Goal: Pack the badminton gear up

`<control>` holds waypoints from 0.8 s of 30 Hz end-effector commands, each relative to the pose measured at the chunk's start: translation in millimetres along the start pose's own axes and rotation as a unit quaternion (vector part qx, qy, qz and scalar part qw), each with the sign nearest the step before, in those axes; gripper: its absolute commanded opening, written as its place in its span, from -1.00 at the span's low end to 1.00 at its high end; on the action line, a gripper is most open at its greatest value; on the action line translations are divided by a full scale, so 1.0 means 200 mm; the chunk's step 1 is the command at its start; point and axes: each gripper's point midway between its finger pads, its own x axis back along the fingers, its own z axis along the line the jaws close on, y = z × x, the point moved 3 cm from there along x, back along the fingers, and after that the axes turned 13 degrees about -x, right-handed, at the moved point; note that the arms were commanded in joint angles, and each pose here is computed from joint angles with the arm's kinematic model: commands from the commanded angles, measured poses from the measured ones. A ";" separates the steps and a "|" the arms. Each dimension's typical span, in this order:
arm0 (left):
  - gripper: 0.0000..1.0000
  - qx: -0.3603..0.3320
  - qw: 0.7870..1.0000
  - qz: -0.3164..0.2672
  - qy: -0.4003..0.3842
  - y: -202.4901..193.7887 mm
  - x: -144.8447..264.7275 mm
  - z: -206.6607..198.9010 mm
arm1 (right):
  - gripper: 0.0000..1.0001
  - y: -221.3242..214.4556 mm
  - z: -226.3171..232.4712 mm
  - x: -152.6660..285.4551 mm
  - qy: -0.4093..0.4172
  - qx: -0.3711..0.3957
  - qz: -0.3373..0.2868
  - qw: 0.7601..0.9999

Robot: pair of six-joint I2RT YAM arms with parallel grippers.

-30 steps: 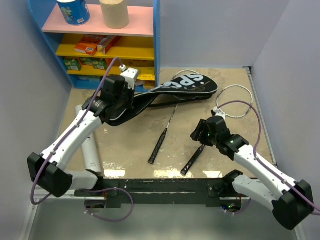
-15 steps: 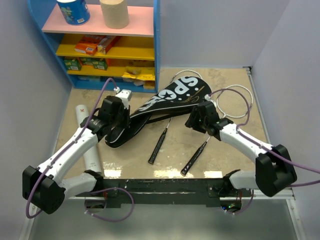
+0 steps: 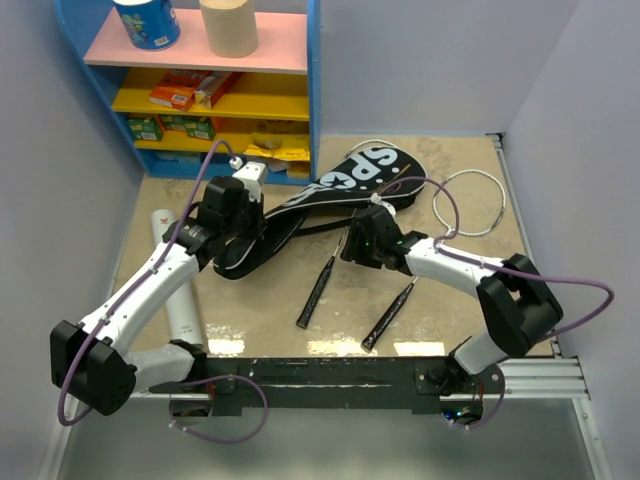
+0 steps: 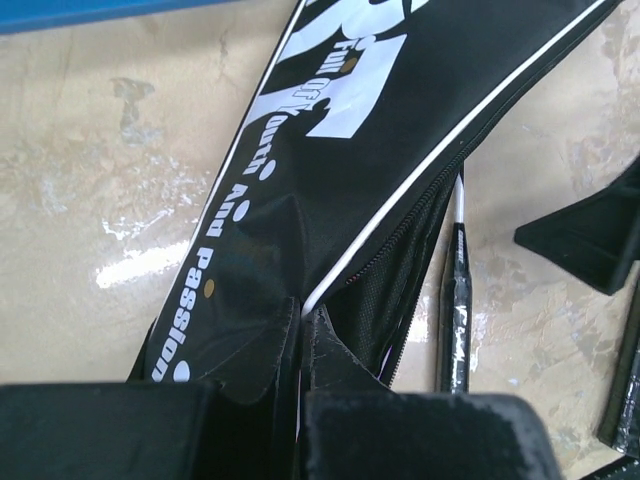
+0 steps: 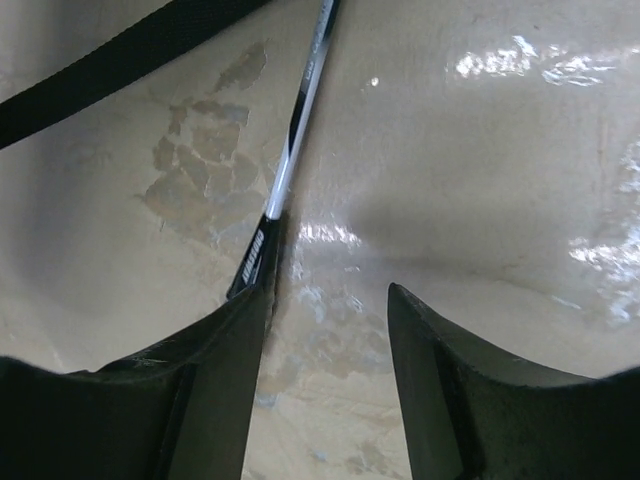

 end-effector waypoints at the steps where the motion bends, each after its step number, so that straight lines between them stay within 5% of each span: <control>1: -1.00 -0.005 0.998 -0.068 0.002 0.20 0.04 0.04 | 0.11 0.09 0.15 -0.07 0.006 -0.026 -0.049 0.998; 16: -1.00 -0.006 0.996 -0.090 -0.008 0.25 0.05 0.10 | 0.04 0.10 0.11 -0.35 -0.103 -0.019 -0.063 0.992; 24: -1.00 -0.001 0.995 -0.099 -0.022 0.23 0.02 0.10 | -0.16 0.12 0.03 -0.42 -0.171 0.000 -0.081 0.982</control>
